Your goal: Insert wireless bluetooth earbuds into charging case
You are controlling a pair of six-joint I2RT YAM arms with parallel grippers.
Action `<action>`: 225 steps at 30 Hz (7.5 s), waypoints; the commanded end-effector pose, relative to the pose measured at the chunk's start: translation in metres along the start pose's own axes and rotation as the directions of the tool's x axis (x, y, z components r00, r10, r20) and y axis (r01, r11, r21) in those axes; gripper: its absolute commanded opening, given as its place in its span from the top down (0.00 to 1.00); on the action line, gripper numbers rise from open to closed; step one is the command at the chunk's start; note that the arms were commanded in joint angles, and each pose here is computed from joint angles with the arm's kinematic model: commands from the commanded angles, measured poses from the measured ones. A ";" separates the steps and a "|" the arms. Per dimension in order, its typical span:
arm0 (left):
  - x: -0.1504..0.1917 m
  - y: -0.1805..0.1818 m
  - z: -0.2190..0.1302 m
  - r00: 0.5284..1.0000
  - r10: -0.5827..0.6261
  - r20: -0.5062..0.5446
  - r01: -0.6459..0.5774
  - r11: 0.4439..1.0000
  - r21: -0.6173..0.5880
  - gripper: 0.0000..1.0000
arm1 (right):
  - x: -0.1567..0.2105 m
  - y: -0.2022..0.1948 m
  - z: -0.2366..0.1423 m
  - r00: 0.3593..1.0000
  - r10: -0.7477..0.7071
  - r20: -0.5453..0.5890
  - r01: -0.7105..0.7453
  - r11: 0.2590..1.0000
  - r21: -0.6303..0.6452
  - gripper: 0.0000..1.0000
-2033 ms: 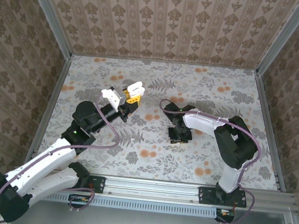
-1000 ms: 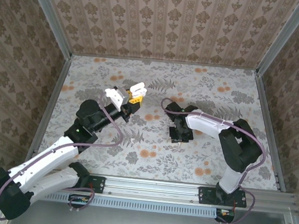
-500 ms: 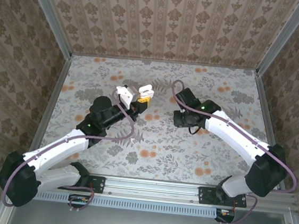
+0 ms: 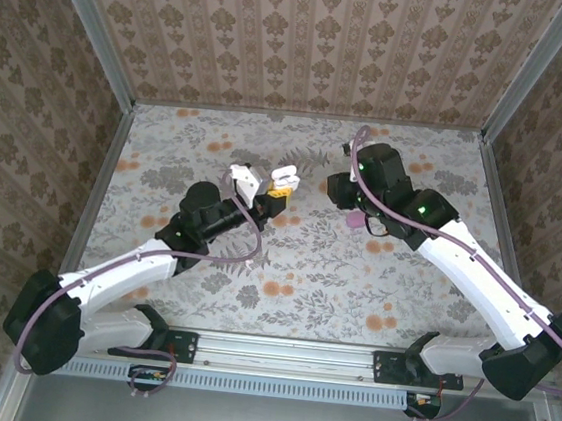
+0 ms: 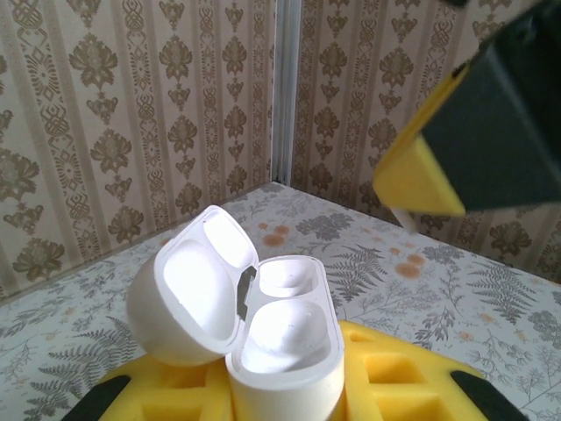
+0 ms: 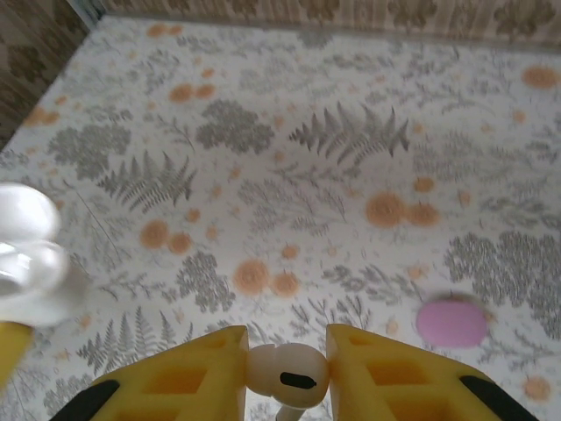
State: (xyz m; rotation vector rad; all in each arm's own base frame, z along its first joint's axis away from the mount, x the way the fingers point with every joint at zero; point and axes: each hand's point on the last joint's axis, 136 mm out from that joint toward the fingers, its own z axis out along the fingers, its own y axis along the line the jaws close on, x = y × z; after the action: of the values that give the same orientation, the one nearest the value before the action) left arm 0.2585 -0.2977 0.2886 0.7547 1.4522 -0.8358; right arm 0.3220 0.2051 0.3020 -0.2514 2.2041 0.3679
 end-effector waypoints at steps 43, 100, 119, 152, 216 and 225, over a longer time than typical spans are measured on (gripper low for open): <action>-0.035 -0.034 0.015 0.998 -0.018 0.066 0.006 0.984 0.180 0.75 | -0.040 0.069 -0.012 0.977 -0.128 0.172 0.158 0.972 -0.172 0.70; -0.053 -0.031 0.009 0.993 -0.005 0.116 -0.013 0.988 0.153 0.75 | -0.009 0.078 -0.019 0.977 -0.146 0.158 0.185 0.945 -0.271 0.51; -0.052 -0.032 0.009 0.993 -0.004 0.114 -0.014 0.987 0.158 0.75 | -0.021 0.081 -0.029 0.990 0.131 0.042 -0.096 0.874 -0.476 0.42; -0.055 -0.037 0.005 0.989 0.059 0.133 -0.082 0.982 0.172 0.75 | -0.016 0.065 -0.024 0.989 0.147 0.021 -0.124 0.897 -0.425 0.67; -0.142 -0.025 -0.128 0.899 0.309 0.311 -0.257 0.946 -0.198 0.74 | 0.241 0.144 0.177 0.598 -0.144 -0.788 0.067 0.989 -0.130 0.51; -0.136 -0.026 -0.125 0.904 0.305 0.301 -0.259 0.948 -0.186 0.74 | 0.247 0.148 0.187 0.601 -0.091 -0.794 0.054 0.996 -0.074 0.55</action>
State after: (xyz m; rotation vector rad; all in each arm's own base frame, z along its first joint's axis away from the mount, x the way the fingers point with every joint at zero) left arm 0.1819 -0.2029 0.4162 0.6770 1.1046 -0.5833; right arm 0.2635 0.3993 0.0266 -0.6743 3.0495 0.3461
